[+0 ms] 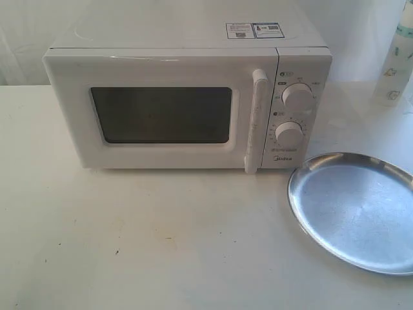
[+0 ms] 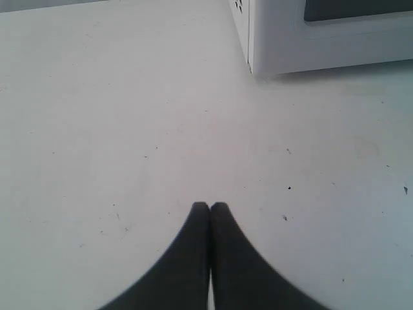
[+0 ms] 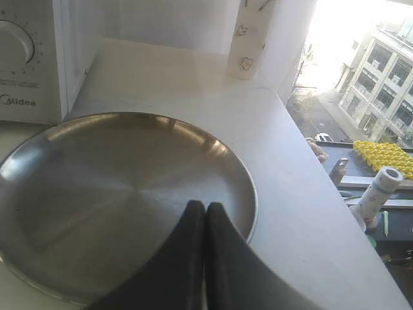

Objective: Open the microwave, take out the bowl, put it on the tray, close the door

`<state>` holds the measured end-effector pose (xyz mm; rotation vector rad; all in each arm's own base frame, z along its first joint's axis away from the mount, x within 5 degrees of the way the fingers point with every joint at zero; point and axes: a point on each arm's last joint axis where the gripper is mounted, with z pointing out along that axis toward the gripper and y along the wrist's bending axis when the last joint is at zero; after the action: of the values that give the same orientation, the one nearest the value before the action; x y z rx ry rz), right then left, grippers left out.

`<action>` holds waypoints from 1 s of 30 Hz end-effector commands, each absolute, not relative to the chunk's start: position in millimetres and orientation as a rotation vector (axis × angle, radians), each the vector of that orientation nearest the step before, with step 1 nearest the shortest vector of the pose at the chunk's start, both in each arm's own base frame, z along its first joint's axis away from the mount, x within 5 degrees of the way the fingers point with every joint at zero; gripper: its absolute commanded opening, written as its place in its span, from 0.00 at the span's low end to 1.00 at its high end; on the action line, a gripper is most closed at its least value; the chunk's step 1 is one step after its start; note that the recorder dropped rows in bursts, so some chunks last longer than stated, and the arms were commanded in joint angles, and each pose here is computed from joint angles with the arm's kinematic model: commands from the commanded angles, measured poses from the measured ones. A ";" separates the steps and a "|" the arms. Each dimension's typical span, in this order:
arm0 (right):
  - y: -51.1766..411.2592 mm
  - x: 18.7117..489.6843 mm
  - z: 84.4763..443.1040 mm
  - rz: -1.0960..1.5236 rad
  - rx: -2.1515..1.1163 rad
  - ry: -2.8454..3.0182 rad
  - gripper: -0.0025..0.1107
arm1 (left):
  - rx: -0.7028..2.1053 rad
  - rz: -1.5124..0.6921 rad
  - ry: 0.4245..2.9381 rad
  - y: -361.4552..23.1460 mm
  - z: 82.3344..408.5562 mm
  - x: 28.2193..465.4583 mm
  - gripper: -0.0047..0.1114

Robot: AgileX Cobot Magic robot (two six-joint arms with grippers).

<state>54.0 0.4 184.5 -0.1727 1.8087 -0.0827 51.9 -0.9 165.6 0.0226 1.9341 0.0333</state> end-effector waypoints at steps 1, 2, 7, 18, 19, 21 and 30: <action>0.1 53.8 183.3 -0.090 -0.170 1.808 0.02 | 0.020 0.023 1.930 -1.3 166.5 51.8 0.04; 0.0 53.9 183.5 -0.098 -0.177 1.804 0.02 | 0.020 0.023 1.930 -1.3 166.5 51.8 0.04; 1.6 56.0 196.1 -0.110 -0.199 1.661 0.02 | 0.020 0.023 1.930 -1.3 166.5 51.8 0.04; 2.3 42.2 254.3 0.642 0.289 0.980 0.02 | 0.020 0.023 1.930 -1.3 166.5 51.8 0.04; 2.3 41.4 255.4 0.705 0.319 0.959 0.02 | 0.020 0.023 1.930 -1.3 166.5 51.8 0.04; 3.9 40.7 256.2 0.728 0.305 0.953 0.02 | 0.020 0.023 1.930 -1.3 166.5 51.8 0.04; 21.0 39.5 284.3 0.498 -0.046 0.978 0.02 | 0.020 0.023 1.930 -1.3 166.5 51.8 0.04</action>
<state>37.2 16.5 272.5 0.0327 0.9780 0.5442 51.9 -0.9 165.6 0.0226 1.9341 0.0333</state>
